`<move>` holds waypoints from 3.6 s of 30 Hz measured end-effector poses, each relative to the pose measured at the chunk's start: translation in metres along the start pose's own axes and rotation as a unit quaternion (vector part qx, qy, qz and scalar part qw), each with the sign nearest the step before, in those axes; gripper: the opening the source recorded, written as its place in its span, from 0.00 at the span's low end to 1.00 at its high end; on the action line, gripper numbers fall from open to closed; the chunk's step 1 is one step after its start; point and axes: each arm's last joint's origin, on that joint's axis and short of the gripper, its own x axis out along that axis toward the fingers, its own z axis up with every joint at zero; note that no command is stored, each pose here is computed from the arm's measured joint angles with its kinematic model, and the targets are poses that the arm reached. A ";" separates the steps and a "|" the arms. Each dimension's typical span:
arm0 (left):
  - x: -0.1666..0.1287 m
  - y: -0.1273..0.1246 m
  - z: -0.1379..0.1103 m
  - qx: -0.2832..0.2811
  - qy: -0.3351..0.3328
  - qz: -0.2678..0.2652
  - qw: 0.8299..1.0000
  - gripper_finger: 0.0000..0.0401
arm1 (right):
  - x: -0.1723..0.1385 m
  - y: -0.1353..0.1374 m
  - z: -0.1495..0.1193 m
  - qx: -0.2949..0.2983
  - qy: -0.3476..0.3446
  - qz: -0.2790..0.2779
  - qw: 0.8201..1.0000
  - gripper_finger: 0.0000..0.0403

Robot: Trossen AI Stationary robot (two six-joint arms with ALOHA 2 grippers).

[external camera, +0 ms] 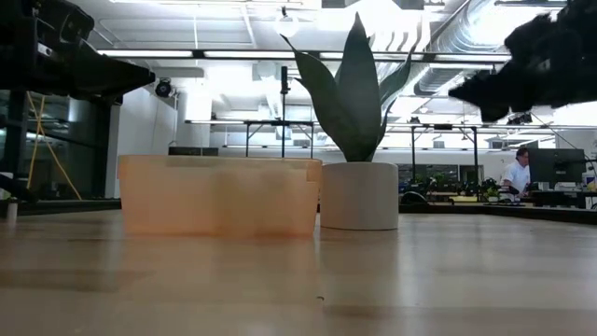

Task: Pick and place pill bottles into a basket
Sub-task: Put the top transparent pill bottle into the orange container

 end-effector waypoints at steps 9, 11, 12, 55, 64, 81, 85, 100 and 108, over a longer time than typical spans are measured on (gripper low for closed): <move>0.000 0.000 0.000 -0.001 0.000 -0.001 1.000 0.29 | -0.009 0.001 0.003 -0.002 -0.020 0.022 1.000 0.01; 0.000 0.000 0.000 -0.001 0.000 -0.003 1.000 0.29 | -0.010 0.000 0.005 -0.007 -0.031 0.008 0.999 0.01; 0.000 0.000 0.000 -0.001 0.000 -0.003 1.000 0.29 | -0.011 0.000 0.005 -0.013 -0.034 0.002 0.999 0.01; 0.084 -0.036 0.123 -0.126 0.387 -0.163 0.899 0.42 | -0.011 -0.008 -0.003 -0.031 0.010 -0.146 0.989 0.00; 0.082 -0.079 0.118 -0.261 0.555 -0.161 0.773 0.36 | -0.012 -0.009 -0.003 -0.044 0.012 -0.148 0.988 0.00; 0.099 -0.129 0.077 -0.303 0.657 -0.112 0.681 0.65 | -0.012 -0.009 -0.003 -0.049 0.012 -0.148 0.988 0.00; 0.103 -0.138 0.062 -0.315 0.698 -0.104 0.634 0.70 | -0.012 -0.009 -0.003 -0.052 0.012 -0.149 0.987 0.01; 0.106 -0.144 0.056 -0.325 0.726 -0.067 0.602 0.64 | -0.011 -0.009 -0.003 -0.052 0.014 -0.149 0.987 0.01; 0.093 -0.165 0.070 -0.204 0.671 -0.079 0.708 0.57 | -0.011 -0.009 -0.003 -0.052 0.014 -0.148 0.987 0.01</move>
